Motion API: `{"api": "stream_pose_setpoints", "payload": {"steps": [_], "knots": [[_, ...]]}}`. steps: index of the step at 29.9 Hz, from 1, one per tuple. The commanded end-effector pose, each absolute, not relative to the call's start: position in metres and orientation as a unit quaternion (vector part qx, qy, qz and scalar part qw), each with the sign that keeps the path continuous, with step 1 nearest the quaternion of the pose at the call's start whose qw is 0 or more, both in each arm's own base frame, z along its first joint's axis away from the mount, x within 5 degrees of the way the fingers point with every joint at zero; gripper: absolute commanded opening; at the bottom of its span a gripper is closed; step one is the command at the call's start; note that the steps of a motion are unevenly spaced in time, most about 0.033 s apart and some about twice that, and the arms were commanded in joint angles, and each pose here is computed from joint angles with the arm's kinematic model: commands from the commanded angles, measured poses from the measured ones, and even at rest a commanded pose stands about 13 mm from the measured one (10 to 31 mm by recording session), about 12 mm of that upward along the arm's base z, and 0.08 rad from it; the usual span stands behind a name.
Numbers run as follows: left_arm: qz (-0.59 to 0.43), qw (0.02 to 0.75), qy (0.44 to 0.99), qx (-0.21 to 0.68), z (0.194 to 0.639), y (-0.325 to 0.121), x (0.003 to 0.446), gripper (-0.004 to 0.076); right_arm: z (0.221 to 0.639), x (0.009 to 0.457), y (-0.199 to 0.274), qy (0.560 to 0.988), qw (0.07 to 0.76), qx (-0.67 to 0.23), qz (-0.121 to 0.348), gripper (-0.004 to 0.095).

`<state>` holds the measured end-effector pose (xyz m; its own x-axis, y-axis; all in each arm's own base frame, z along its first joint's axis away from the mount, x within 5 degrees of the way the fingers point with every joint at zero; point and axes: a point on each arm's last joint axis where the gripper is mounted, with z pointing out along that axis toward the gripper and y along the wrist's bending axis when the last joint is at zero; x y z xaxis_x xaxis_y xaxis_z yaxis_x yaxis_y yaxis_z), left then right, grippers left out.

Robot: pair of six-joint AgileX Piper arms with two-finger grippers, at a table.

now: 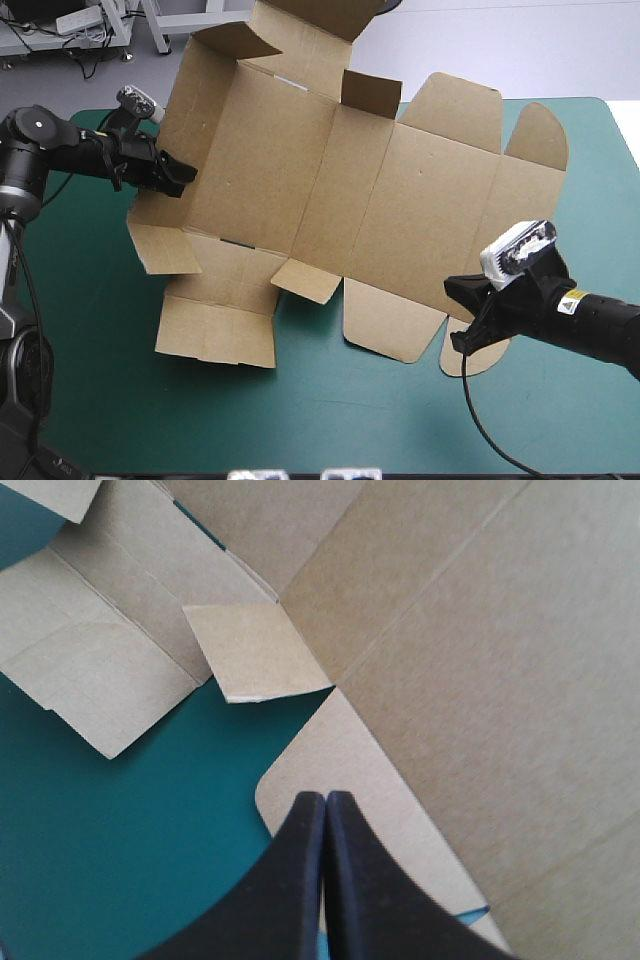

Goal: Fold the box

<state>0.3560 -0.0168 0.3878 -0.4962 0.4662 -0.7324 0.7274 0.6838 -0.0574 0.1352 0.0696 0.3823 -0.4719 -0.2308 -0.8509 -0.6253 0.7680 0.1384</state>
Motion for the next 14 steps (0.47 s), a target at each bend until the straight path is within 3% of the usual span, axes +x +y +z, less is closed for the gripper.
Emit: {"api": "stream_pose_setpoints", "payload": {"steps": [1,8,14], "knots": [[-0.133,0.398,0.802,0.425,0.446,-0.043,0.326,-0.0008,0.418,0.132,0.07,0.792,0.505,-0.258,0.226,-0.0017],[0.001,0.425,0.754,0.501,0.491,-0.086,0.306,-0.0008,0.441,0.128,0.063,0.778,0.54,-0.268,0.175,-0.0017],[0.119,0.421,0.728,0.528,0.502,-0.127,0.29,-0.0008,0.462,0.123,0.057,0.77,0.566,-0.259,0.144,-0.0017]]}}
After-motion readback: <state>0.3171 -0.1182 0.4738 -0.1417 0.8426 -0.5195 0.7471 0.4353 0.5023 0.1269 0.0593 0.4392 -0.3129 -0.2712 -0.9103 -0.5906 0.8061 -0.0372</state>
